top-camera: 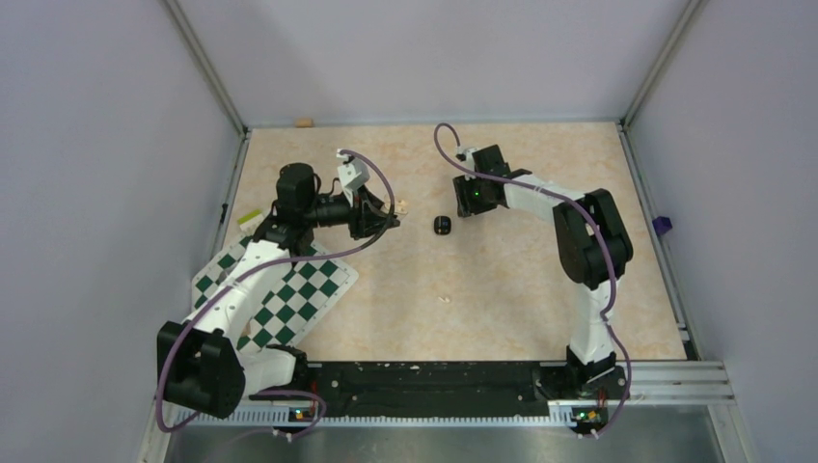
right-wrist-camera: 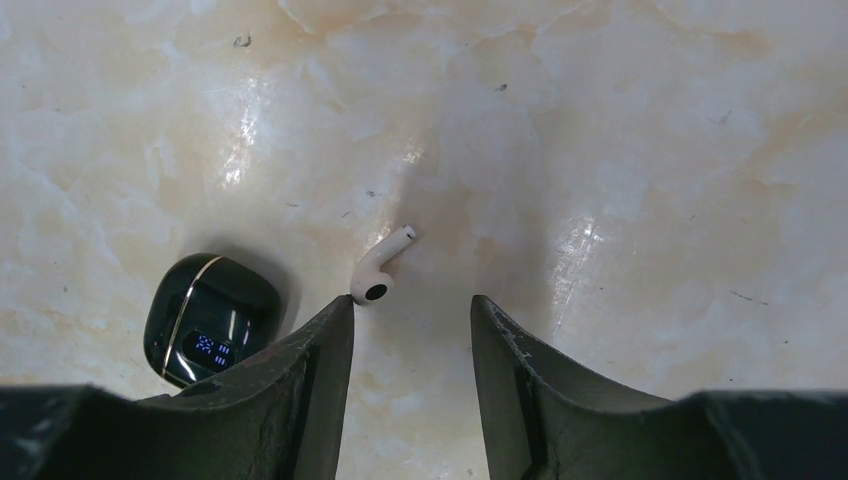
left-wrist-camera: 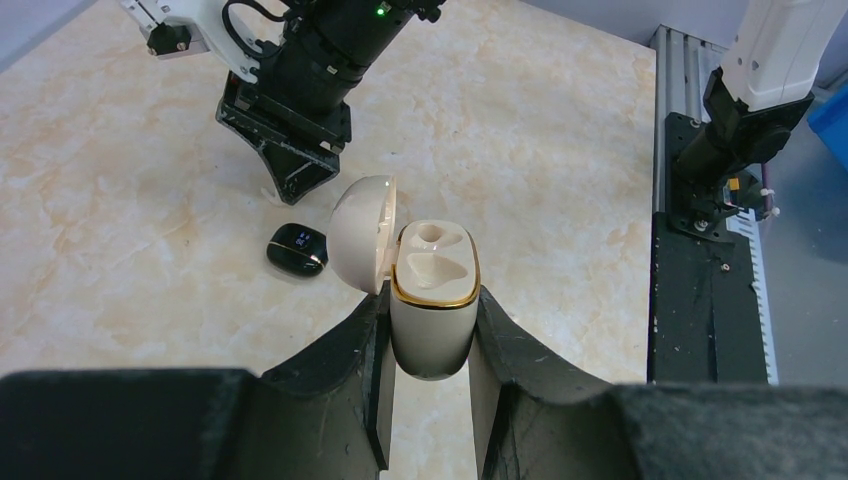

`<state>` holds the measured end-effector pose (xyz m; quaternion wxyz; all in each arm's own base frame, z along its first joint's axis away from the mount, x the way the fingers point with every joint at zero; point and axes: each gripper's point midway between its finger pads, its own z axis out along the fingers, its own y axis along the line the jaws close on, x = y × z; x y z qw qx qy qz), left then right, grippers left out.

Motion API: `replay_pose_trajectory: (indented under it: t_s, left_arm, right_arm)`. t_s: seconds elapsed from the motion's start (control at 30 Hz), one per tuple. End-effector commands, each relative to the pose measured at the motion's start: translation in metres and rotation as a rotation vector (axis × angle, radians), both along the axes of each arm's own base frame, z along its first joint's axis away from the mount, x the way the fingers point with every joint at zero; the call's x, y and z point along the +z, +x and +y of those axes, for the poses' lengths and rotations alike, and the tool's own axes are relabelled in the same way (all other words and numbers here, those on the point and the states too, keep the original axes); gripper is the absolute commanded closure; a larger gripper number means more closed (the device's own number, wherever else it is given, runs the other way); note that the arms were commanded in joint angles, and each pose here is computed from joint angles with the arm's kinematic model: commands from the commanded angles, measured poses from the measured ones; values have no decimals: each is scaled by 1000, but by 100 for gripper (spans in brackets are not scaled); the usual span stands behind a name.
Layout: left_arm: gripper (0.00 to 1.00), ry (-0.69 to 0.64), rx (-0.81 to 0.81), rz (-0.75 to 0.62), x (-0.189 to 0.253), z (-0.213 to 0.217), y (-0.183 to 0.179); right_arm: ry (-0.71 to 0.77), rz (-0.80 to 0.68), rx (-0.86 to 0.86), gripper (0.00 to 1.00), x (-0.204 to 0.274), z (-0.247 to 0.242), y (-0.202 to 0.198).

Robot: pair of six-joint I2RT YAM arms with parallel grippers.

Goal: Insert the wireless bluetooth earbuds into the charging case
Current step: Adjust the earbud at the center of the board.

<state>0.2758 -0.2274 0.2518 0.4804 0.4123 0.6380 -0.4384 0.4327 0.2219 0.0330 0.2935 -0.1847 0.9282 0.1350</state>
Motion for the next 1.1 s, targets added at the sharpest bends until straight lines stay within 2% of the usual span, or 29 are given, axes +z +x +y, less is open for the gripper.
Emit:
replay_pose_trajectory:
  t_s: [0.0, 0.4, 0.77, 0.83, 0.93, 1.07]
  left_arm:
    - [100, -20, -3, -39, 6, -1, 5]
    - [100, -20, -3, -40, 5, 0, 4]
    - [100, -23, -6, -36, 3, -1, 3]
    - [100, -23, -5, -34, 3, -1, 4]
    - [100, -23, -3, -35, 3, -1, 4]
    - [100, -24, -3, -31, 3, -1, 5]
  right_arm:
    - [-14, -74, -19, 54, 13, 2, 22]
    - [-96, -147, -87, 57, 26, -21, 33]
    - [-100, -153, -167, 57, 32, -52, 45]
    - [-75, -152, -168, 57, 37, -54, 46]
    - [38, -124, -119, 57, 48, -44, 45]
    - [164, -36, -41, 57, 55, -23, 38]
